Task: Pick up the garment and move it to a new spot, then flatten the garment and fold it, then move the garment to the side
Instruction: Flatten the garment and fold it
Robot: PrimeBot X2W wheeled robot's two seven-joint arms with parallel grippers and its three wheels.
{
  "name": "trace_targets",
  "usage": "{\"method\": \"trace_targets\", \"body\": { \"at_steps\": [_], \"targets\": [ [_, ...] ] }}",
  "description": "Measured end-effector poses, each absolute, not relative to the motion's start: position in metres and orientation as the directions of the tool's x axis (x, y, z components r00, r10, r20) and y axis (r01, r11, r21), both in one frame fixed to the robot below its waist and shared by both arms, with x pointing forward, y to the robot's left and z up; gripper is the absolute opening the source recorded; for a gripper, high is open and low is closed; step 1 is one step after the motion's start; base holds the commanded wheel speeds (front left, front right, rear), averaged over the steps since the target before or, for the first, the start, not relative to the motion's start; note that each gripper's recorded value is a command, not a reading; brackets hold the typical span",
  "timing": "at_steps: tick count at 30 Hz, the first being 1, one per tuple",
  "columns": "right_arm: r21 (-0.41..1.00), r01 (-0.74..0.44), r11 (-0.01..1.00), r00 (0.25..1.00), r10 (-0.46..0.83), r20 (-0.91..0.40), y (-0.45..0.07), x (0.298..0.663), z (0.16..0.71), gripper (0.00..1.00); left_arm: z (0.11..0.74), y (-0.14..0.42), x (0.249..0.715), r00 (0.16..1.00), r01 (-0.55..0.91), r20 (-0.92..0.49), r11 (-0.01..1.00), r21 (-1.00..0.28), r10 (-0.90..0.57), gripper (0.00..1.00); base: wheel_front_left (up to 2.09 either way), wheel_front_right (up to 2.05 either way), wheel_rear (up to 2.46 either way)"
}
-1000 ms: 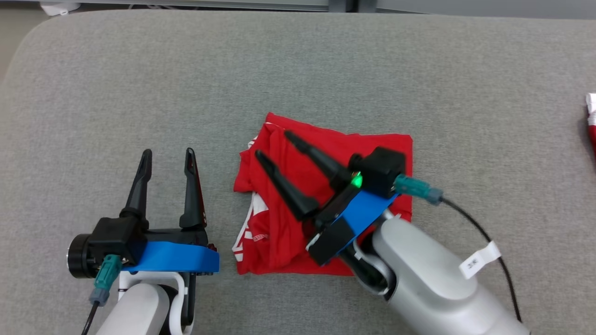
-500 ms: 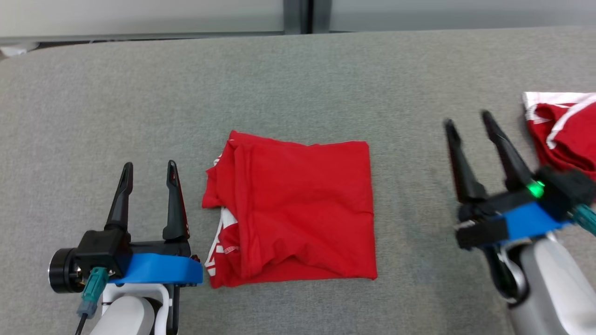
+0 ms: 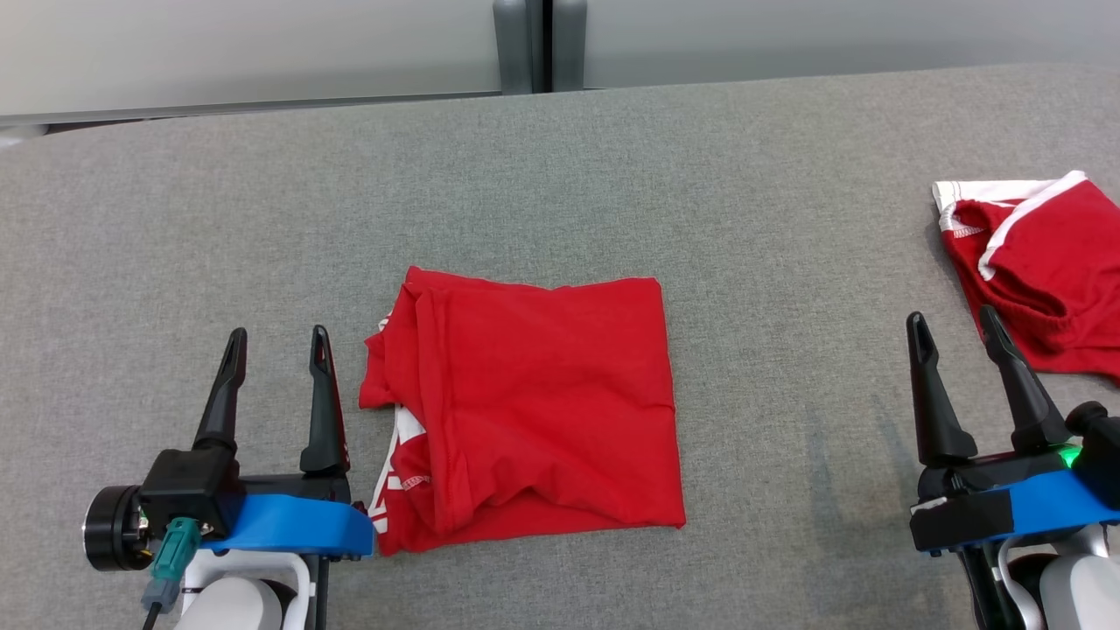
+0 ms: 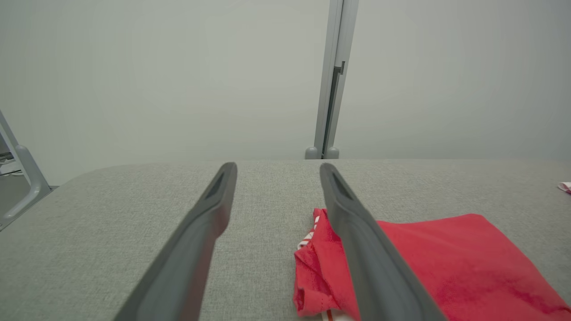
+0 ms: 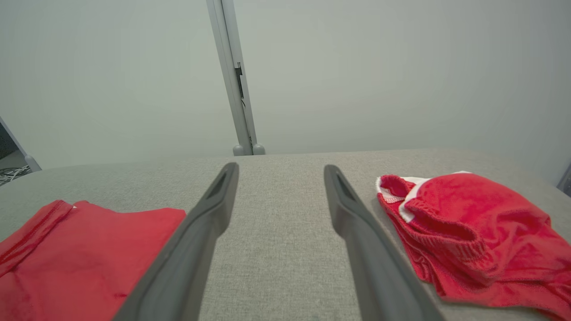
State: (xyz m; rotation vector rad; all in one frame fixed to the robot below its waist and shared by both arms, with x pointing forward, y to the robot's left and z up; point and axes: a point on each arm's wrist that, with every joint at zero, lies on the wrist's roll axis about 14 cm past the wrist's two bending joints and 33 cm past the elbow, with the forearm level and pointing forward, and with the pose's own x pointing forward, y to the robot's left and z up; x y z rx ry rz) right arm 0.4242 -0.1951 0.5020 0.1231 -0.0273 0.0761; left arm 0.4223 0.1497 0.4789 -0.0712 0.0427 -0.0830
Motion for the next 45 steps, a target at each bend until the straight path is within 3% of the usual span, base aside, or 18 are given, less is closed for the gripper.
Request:
{"method": "trace_targets", "body": {
  "at_steps": [8,9,10,12,16,18,19,27,34,45],
  "targets": [
    [0.122,-0.076,0.990,0.997,0.073,0.024,-0.194,0.421,0.505,1.00,0.479,0.150,0.420,0.996,0.080,-0.045,0.994,-0.068,-0.083,1.00,0.00,0.00,0.00],
    [0.121,-0.077,0.990,0.997,0.075,0.025,-0.194,0.421,0.506,0.65,0.479,0.151,0.420,0.995,0.080,-0.046,0.994,-0.068,-0.083,1.00,0.00,0.00,0.00],
    [0.123,-0.081,0.989,0.997,0.079,0.018,-0.192,0.422,0.504,0.65,0.478,0.151,0.420,0.995,0.081,-0.047,0.994,-0.067,-0.084,1.00,0.00,0.00,0.00],
    [0.132,-0.100,0.986,0.995,0.102,-0.007,-0.185,0.423,0.498,0.00,0.476,0.151,0.421,0.995,0.081,-0.053,0.994,-0.066,-0.085,1.00,0.00,0.00,0.00],
    [0.153,-0.182,0.971,0.981,0.190,-0.034,-0.156,0.431,0.489,0.00,0.475,0.151,0.425,0.995,0.081,-0.053,0.994,-0.067,-0.085,1.00,0.00,0.00,0.00],
    [0.193,-0.324,0.926,0.938,0.341,-0.061,-0.102,0.437,0.478,0.00,0.475,0.151,0.429,0.995,0.082,-0.049,0.995,-0.065,-0.085,1.00,0.00,0.00,0.00],
    [0.193,-0.324,0.926,0.938,0.341,-0.061,-0.102,0.437,0.478,0.00,0.475,0.151,0.429,0.995,0.082,-0.049,0.995,-0.065,-0.085,1.00,0.00,0.00,0.00],
    [0.283,-0.614,0.737,0.734,0.665,-0.140,0.020,0.419,0.440,0.00,0.471,0.159,0.430,0.997,0.053,-0.052,0.996,-0.074,-0.057,1.00,0.00,0.00,0.00],
    [0.320,-0.707,0.631,0.582,0.776,-0.243,0.059,0.397,0.404,0.00,0.462,0.165,0.431,0.997,0.029,-0.070,0.997,-0.074,-0.035,1.00,0.00,0.00,0.00],
    [0.358,-0.733,0.579,0.468,0.811,-0.352,0.073,0.375,0.377,0.00,0.458,0.162,0.431,0.996,0.033,-0.075,0.996,-0.083,-0.040,1.00,0.00,0.00,0.00]
  ]
}}
